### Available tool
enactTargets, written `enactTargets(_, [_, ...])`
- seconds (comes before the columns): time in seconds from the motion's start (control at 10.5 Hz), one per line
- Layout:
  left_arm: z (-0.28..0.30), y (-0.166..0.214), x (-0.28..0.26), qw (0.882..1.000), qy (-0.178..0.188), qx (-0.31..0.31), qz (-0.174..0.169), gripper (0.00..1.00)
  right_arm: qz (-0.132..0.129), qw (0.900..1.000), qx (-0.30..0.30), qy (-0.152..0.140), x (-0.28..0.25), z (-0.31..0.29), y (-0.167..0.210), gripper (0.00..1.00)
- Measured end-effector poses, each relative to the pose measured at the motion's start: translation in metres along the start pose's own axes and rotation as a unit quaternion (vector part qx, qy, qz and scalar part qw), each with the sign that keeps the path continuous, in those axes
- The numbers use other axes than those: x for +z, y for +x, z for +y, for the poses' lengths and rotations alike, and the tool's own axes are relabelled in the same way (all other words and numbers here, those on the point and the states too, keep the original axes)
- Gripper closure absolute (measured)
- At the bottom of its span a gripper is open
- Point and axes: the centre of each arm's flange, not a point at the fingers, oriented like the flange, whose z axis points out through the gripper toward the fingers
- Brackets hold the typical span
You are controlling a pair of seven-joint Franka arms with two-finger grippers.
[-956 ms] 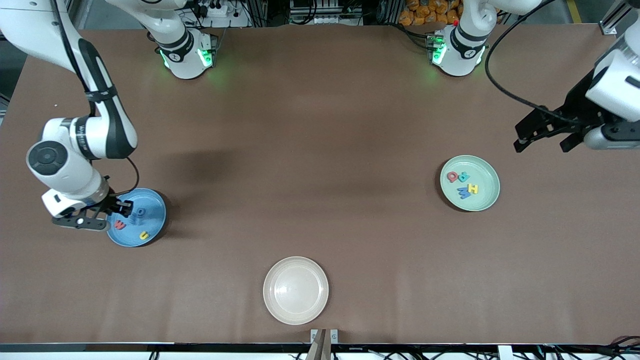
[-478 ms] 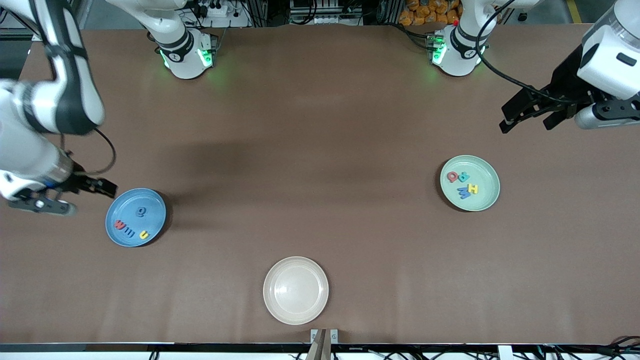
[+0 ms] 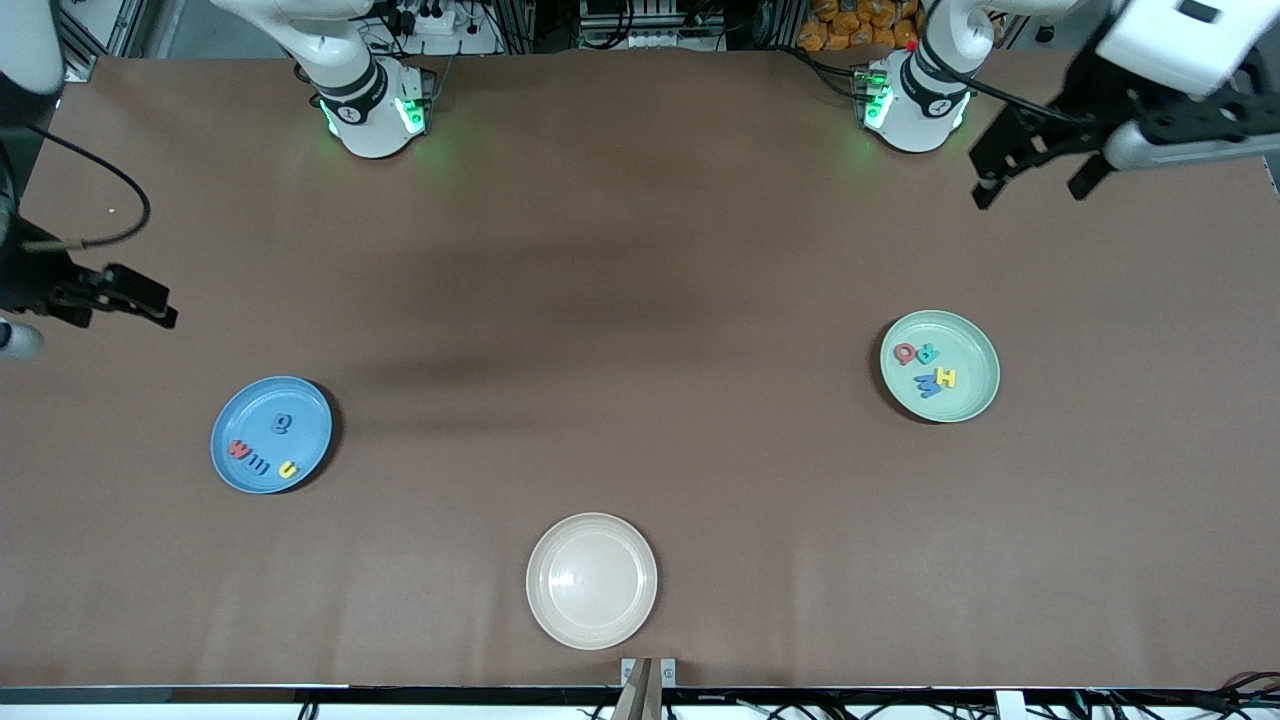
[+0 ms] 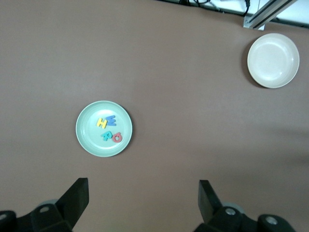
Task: Sort upper and lower case letters into plates
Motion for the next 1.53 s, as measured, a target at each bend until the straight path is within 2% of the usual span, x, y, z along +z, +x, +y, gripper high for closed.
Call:
enactTargets(0.38, [0.007,0.008,0.023,1.000,0.008,0.003,-0.019,0.00,0.008,1.000,-0.015,-0.004,-0.030,-0.005,-0.013,0.00])
enactTargets(0.86, [-0.021,0.020,0.017,1.000,0.007,-0.014,-0.013,0.00,0.012,1.000,-0.023,-0.009,-0.037,-0.013,-0.018,0.00])
enactTargets(1.15, [-0.054,0.028,0.005,1.000,0.007,0.017,-0.005,0.00,0.011,1.000,-0.023,-0.009,-0.037,-0.013,-0.018,0.00])
enactTargets(1.34, [-0.088,0.033,-0.003,1.000,0.012,0.010,-0.007,0.00,0.011,1.000,-0.024,-0.009,-0.037,-0.014,-0.018,0.00])
enactTargets(1.53, [-0.094,0.029,-0.008,1.000,0.013,0.006,-0.007,0.00,0.011,1.000,-0.025,-0.009,-0.036,-0.015,-0.018,0.00])
